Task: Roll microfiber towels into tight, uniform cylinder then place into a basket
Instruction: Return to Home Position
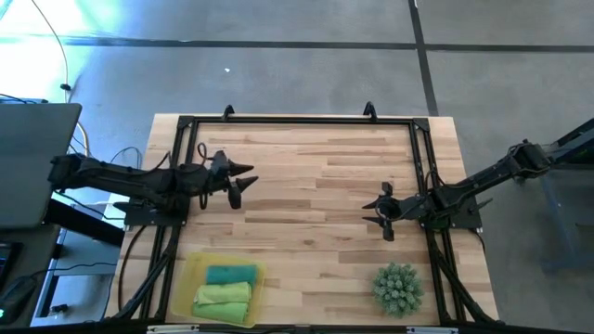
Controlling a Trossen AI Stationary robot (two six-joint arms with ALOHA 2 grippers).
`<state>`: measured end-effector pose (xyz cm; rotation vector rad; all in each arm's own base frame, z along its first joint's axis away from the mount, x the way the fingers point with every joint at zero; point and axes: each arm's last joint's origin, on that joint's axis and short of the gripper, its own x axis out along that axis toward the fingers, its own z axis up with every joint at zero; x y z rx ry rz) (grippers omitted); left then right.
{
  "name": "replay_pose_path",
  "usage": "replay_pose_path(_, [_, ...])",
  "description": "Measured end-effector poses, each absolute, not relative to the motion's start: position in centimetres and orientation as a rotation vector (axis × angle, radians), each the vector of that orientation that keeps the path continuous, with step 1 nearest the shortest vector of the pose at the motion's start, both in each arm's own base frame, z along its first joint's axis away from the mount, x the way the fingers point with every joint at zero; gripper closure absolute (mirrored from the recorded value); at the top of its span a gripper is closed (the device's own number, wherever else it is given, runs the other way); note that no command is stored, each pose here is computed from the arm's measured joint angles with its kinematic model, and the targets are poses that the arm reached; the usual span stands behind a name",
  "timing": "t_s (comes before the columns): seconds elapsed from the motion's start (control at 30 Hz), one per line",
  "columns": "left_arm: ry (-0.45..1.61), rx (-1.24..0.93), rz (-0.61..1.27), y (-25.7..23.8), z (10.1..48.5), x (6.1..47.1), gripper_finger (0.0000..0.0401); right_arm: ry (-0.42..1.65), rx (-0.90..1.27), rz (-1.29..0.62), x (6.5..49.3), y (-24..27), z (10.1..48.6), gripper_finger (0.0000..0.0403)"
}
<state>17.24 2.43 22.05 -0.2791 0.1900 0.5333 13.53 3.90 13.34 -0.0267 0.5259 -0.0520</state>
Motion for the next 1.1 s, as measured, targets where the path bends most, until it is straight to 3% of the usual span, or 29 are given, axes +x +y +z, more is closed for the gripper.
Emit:
replay_pose_path(0.53, [0.048, -0.329, 0.404, 3.2, 16.7, 15.2, 0.0213, 0.527, -0.027, -0.052, 13.5, 3.9, 13.3, 0.0258])
replay_pose_path(1.1, [-0.019, -0.22, 0.298, 3.1, 16.6, 14.7, 0.0213, 0.528, -0.028, -0.052, 13.5, 3.9, 13.3, 0.0258])
